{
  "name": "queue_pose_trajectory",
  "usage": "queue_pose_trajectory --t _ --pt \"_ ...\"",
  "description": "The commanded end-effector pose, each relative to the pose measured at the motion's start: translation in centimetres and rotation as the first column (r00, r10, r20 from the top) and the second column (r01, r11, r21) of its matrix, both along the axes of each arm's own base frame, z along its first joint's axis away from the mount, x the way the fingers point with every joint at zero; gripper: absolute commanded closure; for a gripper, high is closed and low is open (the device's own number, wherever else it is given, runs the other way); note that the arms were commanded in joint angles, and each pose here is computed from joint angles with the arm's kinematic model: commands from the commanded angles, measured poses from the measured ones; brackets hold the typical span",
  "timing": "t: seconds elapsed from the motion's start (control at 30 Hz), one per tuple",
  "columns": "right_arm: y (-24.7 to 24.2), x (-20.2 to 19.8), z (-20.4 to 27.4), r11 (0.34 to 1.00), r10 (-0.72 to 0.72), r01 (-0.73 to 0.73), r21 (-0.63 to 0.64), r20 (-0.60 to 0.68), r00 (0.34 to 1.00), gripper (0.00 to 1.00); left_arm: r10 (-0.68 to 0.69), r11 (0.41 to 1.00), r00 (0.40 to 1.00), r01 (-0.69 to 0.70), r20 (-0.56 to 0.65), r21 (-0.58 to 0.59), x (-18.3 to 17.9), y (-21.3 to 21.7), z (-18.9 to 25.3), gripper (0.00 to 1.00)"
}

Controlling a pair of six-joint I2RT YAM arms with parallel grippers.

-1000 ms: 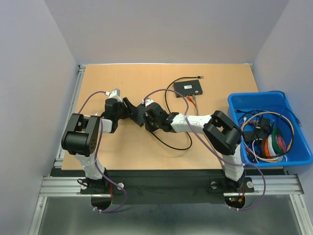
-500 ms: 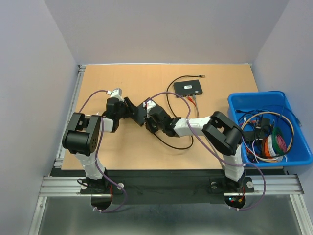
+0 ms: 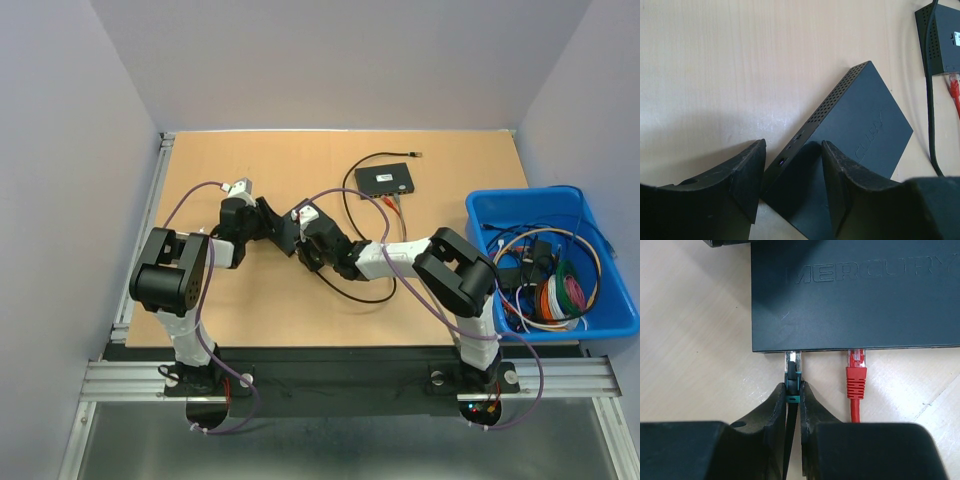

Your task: Insert the plug into the switch port

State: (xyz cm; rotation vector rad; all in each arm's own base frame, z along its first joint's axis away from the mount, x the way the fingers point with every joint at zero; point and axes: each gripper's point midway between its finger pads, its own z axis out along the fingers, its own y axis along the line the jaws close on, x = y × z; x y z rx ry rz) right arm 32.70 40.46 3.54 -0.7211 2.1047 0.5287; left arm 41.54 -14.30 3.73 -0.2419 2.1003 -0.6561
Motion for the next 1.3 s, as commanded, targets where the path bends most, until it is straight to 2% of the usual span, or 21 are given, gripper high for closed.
queue_pose_trajectory --t 0.0,0.4,0.9,1.0,1.27 --pt "3.3 2.2 7.0 0.977 -0.001 -0.037 0.209 0.181 0.984 1.0 -0.151 0.987 0.982 0.144 -0.115 -0.065 -3.5 -4.0 -1.7 0.44" --pt "2.9 2.1 6.6 0.979 -0.002 -0.037 0.201 0.192 0.981 1.0 -0.17 0.985 0.976 0.167 -0.133 -0.039 -5.0 -5.7 -3.2 0.46" --pt "2.5 2.8 5.3 0.983 -0.027 -0.014 0.182 0.219 0.975 1.0 -0.189 0.982 0.98 0.189 -0.059 -0.003 -6.2 -6.9 -3.4 0.49" --pt "3.2 3.3 5.9 0.98 -0.029 -0.019 0.196 0.236 0.971 0.99 -0.195 0.981 0.979 0.196 -0.056 -0.002 -6.4 -6.9 -3.5 0.49" --pt "6.6 5.6 11.1 0.949 -0.032 -0.076 0.305 0.336 0.941 1.0 -0.215 0.977 0.975 0.215 -0.052 -0.002 -6.3 -7.2 -3.5 0.5"
